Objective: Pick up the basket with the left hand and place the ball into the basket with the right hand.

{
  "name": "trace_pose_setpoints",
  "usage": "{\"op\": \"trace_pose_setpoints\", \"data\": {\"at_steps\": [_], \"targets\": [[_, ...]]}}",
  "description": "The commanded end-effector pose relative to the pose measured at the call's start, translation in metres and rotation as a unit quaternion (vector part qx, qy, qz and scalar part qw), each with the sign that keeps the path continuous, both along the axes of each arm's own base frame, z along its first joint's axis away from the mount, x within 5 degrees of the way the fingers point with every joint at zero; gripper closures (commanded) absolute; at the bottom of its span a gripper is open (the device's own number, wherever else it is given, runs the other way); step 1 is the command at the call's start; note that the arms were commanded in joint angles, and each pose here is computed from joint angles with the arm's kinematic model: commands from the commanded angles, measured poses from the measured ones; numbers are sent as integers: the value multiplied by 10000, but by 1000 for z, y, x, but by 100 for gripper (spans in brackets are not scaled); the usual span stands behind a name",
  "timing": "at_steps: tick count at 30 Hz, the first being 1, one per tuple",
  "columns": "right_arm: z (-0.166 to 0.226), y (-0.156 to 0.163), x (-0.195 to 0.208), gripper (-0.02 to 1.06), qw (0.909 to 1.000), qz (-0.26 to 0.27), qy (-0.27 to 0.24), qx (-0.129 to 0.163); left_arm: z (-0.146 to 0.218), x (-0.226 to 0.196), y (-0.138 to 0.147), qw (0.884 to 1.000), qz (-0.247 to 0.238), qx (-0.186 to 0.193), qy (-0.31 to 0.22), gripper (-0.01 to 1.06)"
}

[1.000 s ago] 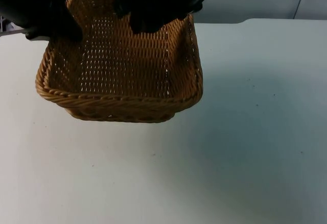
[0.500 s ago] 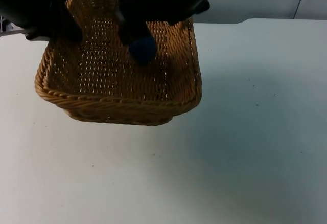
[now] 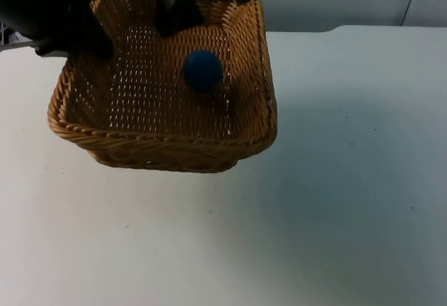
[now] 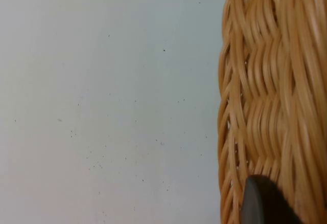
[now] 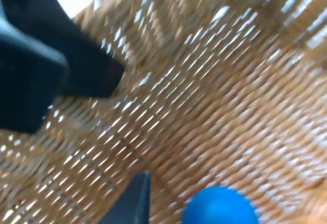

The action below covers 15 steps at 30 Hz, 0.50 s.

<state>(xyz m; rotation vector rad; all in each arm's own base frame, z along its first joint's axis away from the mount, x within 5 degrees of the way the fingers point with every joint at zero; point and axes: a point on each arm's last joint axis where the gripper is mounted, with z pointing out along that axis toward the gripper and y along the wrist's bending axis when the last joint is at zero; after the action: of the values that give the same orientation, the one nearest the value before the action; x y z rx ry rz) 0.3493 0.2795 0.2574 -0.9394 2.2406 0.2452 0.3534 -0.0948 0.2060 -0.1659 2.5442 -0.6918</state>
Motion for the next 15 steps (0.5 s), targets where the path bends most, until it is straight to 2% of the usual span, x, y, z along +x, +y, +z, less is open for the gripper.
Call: {"op": "trace_pose_setpoints", "data": {"at_steps": [1, 7, 10, 11, 15], "targets": [[19, -8, 2, 0, 9996, -111, -259, 44, 5, 1, -4, 9999, 7, -106, -43, 105], [53, -60, 21, 0, 9949, -754, -606, 282, 5, 1, -4, 9999, 7, -106, -43, 105], [70, -120, 42, 0, 9842, -1547, -765, 398, 5, 1, -4, 9999, 22, -99, -60, 105], [70, -120, 42, 0, 9842, -1547, -765, 398, 5, 1, -4, 9999, 22, -99, -60, 105], [79, -190, 60, 0, 9663, -2379, -908, 388, 5, 2, -4, 9999, 28, -96, -67, 105]]}}
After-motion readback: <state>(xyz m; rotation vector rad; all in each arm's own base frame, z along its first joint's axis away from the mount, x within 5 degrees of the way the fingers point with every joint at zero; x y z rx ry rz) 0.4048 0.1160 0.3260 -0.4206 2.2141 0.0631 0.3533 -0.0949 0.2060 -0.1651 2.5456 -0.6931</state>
